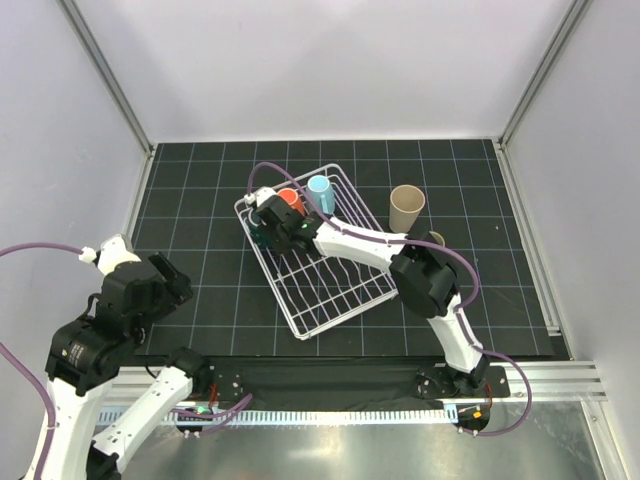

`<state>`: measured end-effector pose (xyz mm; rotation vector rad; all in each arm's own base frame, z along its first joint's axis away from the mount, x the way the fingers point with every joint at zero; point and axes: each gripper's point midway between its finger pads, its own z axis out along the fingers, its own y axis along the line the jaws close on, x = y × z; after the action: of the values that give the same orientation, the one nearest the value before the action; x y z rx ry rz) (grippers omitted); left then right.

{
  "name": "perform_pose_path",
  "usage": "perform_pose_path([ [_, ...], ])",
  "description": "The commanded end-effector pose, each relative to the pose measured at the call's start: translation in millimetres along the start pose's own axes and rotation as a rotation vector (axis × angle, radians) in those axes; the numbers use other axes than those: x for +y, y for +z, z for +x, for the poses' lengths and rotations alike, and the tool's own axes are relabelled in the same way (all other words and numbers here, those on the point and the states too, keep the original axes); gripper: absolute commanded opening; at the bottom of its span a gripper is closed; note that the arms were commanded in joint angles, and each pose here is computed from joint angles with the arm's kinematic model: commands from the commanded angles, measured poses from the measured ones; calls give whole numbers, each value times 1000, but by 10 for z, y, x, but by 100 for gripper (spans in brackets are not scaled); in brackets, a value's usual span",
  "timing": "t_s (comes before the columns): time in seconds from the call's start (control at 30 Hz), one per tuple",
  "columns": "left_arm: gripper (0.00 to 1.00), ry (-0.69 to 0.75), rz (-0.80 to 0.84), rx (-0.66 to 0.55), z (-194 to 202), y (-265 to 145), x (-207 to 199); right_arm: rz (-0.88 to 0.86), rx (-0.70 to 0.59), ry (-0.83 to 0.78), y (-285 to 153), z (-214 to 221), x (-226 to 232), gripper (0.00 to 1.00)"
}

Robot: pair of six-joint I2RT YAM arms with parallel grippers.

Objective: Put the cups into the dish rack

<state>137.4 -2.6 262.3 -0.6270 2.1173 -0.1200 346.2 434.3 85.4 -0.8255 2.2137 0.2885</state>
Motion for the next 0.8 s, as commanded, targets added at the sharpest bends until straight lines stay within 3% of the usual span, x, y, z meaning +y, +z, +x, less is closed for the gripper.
perform_pose_path([
  [0.0, 70, 16, -11, -6, -19, -17, 31, 70, -151, 29, -87, -511, -137, 4],
  [0.3, 70, 9, 3, -9, 8, -40, 54, 47, -194, 87, -126, -627, -162, 4],
  [0.6, 70, 8, 24, 6, 51, -18, 10, 14, -155, 99, 34, -565, -116, 4],
  [0.77, 71, 5, 33, 13, 79, 5, -8, -5, -134, 101, 103, -489, -78, 11],
])
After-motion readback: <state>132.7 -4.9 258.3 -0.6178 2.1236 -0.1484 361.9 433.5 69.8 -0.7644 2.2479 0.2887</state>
